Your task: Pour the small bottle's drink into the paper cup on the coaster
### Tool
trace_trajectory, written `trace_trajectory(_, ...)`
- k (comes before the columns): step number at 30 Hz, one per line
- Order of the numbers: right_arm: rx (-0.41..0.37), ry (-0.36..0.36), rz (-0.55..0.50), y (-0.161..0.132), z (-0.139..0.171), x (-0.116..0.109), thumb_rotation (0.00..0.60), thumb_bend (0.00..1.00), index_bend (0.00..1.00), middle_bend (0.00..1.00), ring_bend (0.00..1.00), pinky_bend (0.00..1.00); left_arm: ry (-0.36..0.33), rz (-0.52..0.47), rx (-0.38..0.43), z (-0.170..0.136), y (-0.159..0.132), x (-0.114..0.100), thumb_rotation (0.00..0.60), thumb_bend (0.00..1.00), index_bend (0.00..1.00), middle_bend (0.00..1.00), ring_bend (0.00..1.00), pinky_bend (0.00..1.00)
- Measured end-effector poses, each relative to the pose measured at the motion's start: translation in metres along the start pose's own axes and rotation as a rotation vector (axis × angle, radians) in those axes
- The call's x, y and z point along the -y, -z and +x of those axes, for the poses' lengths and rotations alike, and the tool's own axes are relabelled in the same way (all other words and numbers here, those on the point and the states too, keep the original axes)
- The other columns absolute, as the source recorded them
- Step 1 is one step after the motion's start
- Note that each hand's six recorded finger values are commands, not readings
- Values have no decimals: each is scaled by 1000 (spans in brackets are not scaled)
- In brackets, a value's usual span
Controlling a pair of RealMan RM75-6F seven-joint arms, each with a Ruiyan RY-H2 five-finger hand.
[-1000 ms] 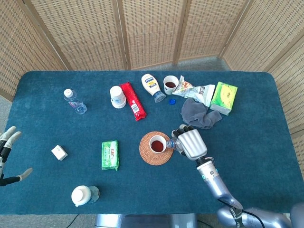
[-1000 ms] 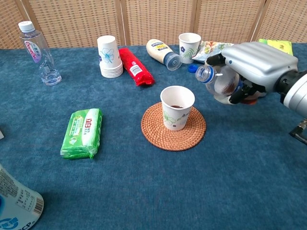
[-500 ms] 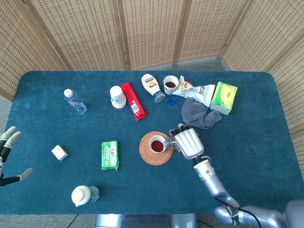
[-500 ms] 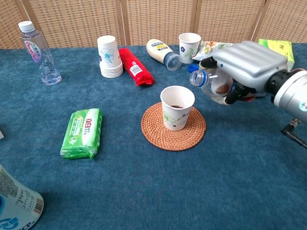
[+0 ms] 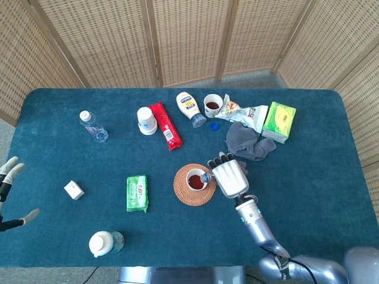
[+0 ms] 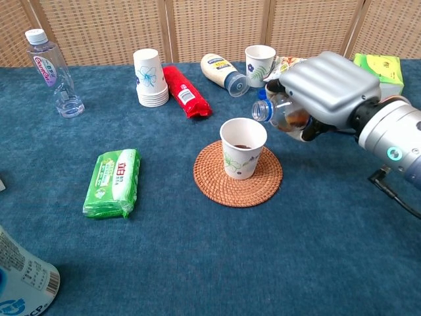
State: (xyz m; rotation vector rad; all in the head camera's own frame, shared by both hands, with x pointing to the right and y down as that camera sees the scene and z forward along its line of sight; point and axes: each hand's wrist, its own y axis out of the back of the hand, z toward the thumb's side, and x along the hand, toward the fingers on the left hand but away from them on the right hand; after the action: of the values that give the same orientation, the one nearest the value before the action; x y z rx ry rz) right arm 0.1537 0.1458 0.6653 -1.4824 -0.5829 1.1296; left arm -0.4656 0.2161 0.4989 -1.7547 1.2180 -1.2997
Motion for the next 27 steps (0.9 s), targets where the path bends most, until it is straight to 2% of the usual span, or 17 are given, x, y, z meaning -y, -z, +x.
trace_trajectory(18,-16,-28,114,-13,-6,0,600,789,401,535,295,725,2,-5,0,0,1,-1,600,115,0,0,0,0)
trace_trajectory(27,-24,-15,193,-17,-8,-1,600,790,401,535,295,725,-5,-6,-3,0,2,-2,600,115,0,0,0,0)
